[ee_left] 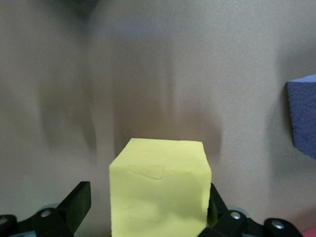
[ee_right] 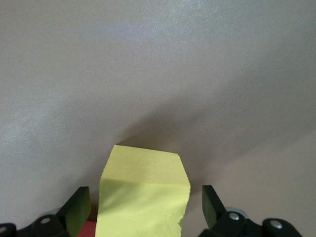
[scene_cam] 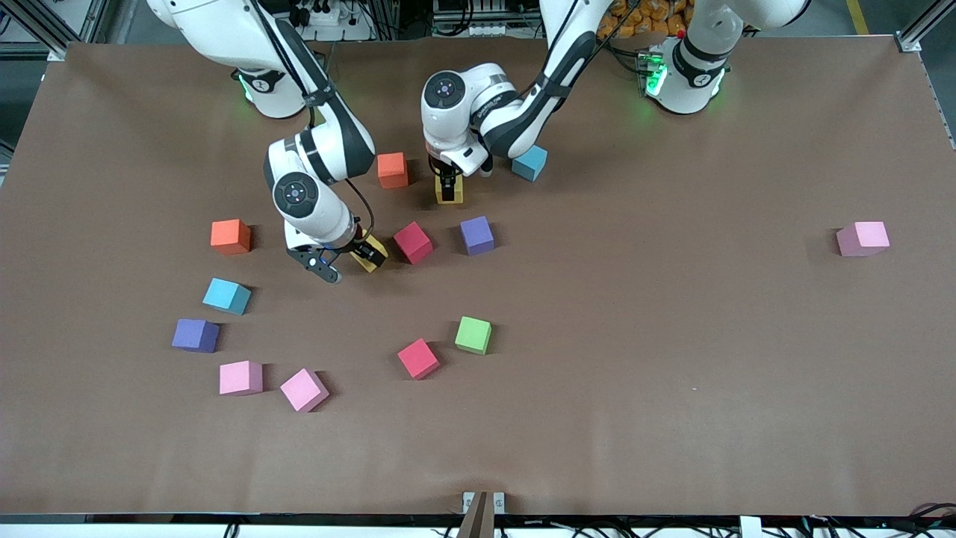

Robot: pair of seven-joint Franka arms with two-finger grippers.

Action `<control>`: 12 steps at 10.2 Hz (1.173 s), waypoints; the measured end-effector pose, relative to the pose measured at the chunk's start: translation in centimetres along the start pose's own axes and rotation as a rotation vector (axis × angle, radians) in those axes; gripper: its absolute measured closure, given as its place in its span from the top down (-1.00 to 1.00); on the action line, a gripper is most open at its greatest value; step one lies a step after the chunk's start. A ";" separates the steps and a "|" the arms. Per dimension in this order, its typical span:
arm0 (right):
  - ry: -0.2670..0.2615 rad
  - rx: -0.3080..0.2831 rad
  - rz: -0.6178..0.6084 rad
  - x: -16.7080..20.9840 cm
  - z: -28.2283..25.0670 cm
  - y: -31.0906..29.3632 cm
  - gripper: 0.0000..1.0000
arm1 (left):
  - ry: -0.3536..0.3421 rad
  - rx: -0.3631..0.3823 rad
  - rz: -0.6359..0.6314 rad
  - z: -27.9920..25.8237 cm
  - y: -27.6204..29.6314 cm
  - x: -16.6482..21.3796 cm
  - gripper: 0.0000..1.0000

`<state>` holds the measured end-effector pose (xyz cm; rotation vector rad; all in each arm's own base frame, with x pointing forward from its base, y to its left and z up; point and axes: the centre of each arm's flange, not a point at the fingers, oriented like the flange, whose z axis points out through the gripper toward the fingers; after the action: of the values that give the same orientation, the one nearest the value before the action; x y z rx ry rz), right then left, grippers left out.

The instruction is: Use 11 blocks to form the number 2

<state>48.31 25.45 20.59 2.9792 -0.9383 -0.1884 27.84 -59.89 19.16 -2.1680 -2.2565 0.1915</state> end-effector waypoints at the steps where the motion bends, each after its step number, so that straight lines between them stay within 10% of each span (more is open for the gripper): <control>1: 0.004 0.000 0.004 -0.3 0.5 -0.2 1.00 | 0.004 0.001 0.001 0.4 0.0 0.1 1.00; 4: 0.007 -0.005 0.006 -0.5 1.4 -0.3 1.00 | 0.006 -0.003 0.010 0.4 -0.1 0.1 0.81; 6: 0.009 -0.002 0.010 -0.4 1.4 -0.3 1.00 | -0.001 -0.006 0.017 0.2 0.0 -0.1 0.29; 12: 0.012 0.001 0.025 0.2 1.4 -0.1 0.78 | -0.083 -0.034 0.056 -3.0 -1.7 -3.8 0.29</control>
<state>48.34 25.41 19.21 2.9645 -0.9750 -0.1695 26.62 -63.49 22.60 -2.2835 -2.2589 0.2508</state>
